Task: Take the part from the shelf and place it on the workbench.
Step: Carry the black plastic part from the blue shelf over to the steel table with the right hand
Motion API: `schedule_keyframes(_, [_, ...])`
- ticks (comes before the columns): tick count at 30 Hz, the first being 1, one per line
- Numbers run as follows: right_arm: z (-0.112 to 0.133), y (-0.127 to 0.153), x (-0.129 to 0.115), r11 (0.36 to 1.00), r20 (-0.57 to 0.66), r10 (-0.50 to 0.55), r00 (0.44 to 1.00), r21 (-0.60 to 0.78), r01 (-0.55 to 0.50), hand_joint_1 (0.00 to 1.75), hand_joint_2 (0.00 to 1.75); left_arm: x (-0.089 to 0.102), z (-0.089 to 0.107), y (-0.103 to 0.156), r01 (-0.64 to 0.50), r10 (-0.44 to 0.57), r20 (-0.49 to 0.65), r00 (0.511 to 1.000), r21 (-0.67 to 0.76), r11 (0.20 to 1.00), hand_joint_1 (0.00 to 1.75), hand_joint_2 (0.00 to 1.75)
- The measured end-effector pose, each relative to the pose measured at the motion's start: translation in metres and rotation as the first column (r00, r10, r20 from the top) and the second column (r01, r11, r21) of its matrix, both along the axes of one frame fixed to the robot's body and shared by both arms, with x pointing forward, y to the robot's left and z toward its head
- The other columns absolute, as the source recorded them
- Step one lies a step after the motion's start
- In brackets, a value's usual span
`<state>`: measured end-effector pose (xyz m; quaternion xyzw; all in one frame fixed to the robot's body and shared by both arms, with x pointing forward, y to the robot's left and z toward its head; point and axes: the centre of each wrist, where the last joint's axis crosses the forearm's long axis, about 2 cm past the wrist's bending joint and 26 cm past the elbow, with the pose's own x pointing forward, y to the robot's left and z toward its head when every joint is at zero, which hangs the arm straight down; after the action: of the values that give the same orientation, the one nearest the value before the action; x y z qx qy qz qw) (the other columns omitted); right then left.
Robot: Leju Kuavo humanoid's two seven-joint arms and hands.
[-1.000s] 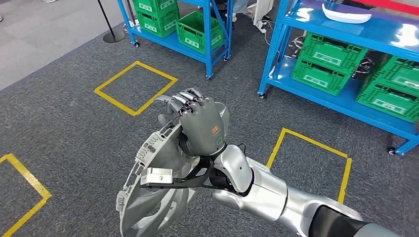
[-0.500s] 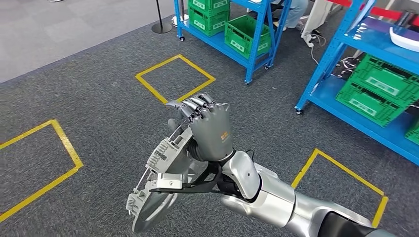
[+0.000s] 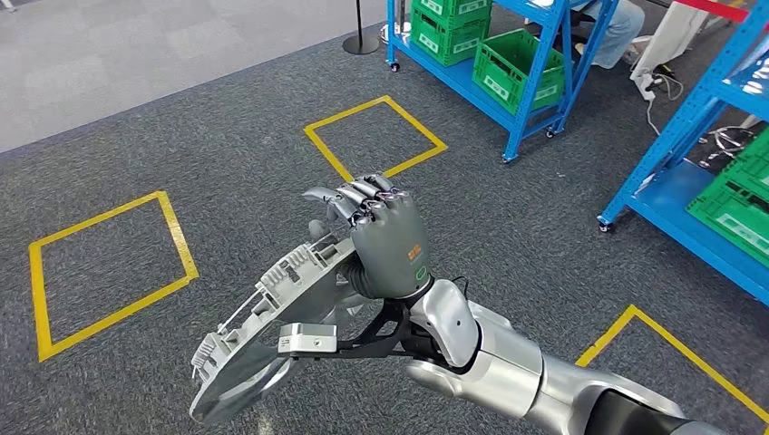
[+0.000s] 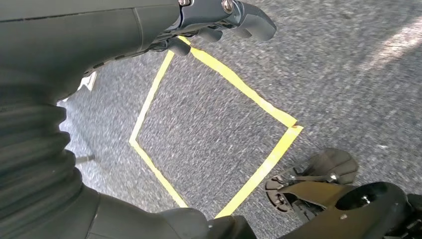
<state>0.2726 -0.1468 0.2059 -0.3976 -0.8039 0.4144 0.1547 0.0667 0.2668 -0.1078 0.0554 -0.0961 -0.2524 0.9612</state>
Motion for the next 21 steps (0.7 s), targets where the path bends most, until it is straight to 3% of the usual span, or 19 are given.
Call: schedule_keyframes(21, [0.0025,0.0006,0.0005,1.0,0.012,0.0,1.0,0.002,0.0,1.75,1.75,0.0032,0.0007,-0.0024,-0.005,0.005,0.011,1.0,-0.006,1.0,0.0,1.75])
